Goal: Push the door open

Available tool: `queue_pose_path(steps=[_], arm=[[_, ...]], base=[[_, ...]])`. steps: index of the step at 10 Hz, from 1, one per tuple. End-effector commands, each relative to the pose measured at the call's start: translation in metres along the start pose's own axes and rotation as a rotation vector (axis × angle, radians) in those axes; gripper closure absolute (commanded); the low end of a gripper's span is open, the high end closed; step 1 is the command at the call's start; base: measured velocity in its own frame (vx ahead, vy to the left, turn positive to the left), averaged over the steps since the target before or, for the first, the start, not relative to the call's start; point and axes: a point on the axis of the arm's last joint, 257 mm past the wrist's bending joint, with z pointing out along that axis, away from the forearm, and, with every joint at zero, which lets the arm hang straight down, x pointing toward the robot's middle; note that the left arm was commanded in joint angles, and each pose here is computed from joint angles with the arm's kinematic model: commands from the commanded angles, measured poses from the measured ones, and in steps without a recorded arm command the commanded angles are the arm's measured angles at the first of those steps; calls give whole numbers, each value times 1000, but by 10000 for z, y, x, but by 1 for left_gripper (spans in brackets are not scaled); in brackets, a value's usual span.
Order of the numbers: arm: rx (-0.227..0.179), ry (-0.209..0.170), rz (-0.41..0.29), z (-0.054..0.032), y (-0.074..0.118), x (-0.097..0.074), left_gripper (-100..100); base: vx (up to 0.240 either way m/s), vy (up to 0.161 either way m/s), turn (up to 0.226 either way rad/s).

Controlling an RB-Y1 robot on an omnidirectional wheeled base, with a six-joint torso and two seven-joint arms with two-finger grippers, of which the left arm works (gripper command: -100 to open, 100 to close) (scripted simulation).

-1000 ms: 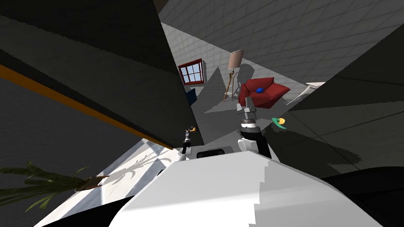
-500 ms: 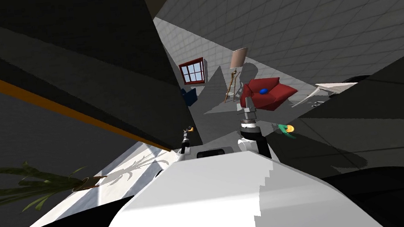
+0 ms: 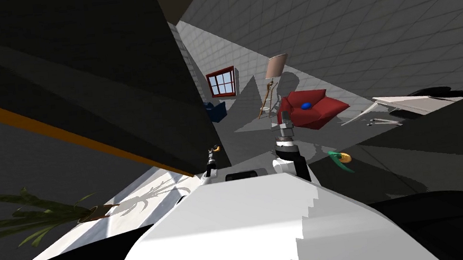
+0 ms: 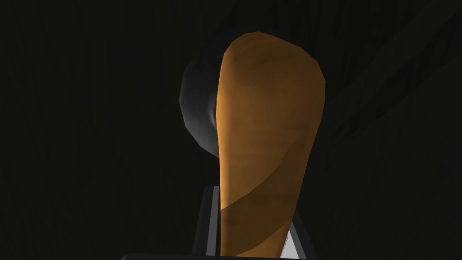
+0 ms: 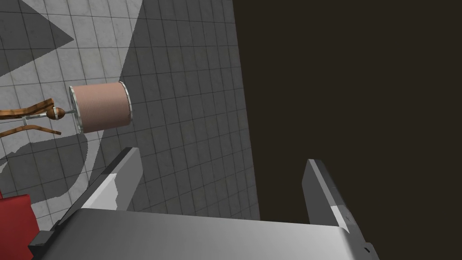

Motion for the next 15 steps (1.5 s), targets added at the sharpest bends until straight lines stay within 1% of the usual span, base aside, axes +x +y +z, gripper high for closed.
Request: queue_pose_path(steps=[1, 5, 7, 8, 15], arm=[[10, -18, -2, 27, -45, -59, 100], [10, -74, -6, 9, -44, -266, 100], [7, -85, -3, -12, -32, -342, 100], [10, -109, -2, -18, -43, -448, 100], [10, -206, -7, -90, -38, -827, 100]], base=[[186, -103, 50], [192, -84, 57], [101, -47, 39], [134, -18, 47], [198, -64, 54]])
